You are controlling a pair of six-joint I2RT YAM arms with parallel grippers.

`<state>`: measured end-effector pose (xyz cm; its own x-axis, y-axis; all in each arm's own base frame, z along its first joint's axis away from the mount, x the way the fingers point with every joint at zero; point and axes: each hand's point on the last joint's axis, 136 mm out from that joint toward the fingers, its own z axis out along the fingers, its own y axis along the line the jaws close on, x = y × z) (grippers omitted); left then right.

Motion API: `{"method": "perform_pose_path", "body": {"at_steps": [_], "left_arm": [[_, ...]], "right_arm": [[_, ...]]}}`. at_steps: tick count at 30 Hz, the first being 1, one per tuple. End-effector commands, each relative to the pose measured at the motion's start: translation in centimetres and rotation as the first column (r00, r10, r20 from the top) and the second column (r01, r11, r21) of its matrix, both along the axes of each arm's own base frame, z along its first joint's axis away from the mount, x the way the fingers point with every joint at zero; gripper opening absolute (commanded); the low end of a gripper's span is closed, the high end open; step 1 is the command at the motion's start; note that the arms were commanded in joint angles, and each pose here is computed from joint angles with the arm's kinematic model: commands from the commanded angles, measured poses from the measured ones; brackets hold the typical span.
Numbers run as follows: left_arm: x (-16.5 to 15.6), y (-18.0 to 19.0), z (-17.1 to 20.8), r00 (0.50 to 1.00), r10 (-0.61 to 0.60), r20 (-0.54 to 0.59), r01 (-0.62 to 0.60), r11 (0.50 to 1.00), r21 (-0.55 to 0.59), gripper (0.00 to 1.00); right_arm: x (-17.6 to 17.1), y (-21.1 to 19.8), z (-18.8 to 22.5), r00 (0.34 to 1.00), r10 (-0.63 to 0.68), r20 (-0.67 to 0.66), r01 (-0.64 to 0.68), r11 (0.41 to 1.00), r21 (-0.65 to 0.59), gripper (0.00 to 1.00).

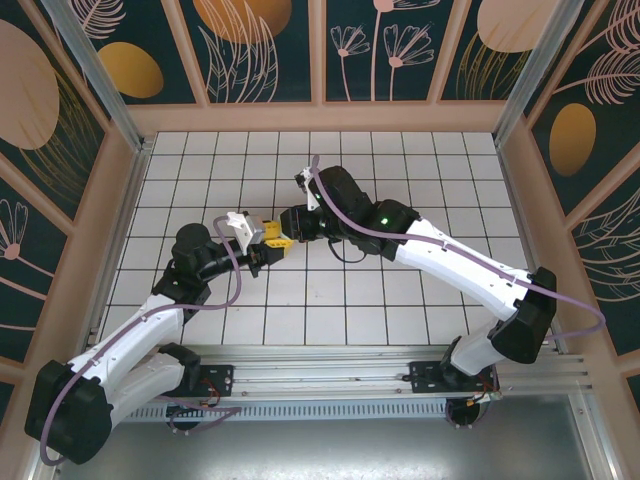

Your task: Insert wireless bluetooth earbuds into charging case

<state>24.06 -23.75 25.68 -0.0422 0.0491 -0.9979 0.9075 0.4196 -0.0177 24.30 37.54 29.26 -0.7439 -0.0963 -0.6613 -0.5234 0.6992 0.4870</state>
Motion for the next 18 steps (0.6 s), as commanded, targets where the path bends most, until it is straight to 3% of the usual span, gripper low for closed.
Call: {"method": "perform_pose_path", "body": {"at_steps": [1, 6, 18], "left_arm": [[-0.4, -0.2, 1.3, 0.998, -0.023, 0.063, 0.023, 1.0, -0.011, 0.08], [-0.3, -0.1, 1.2, 0.998, -0.016, 0.062, 0.016, 1.0, -0.011, 0.08], [0.0, -0.3, 1.3, 0.998, -0.012, 0.062, 0.013, 1.0, -0.01, 0.08]], "right_arm": [[0.1, 0.0, 0.5, 1.0, 0.011, -0.001, -0.011, 1.0, 0.0, 0.25], [-0.1, 0.0, 1.0, 1.0, 0.013, 0.004, -0.013, 1.0, 0.014, 0.2], [-0.4, -1.0, 1.9, 1.0, -0.028, 0.01, 0.028, 0.998, 0.048, 0.2]]}}
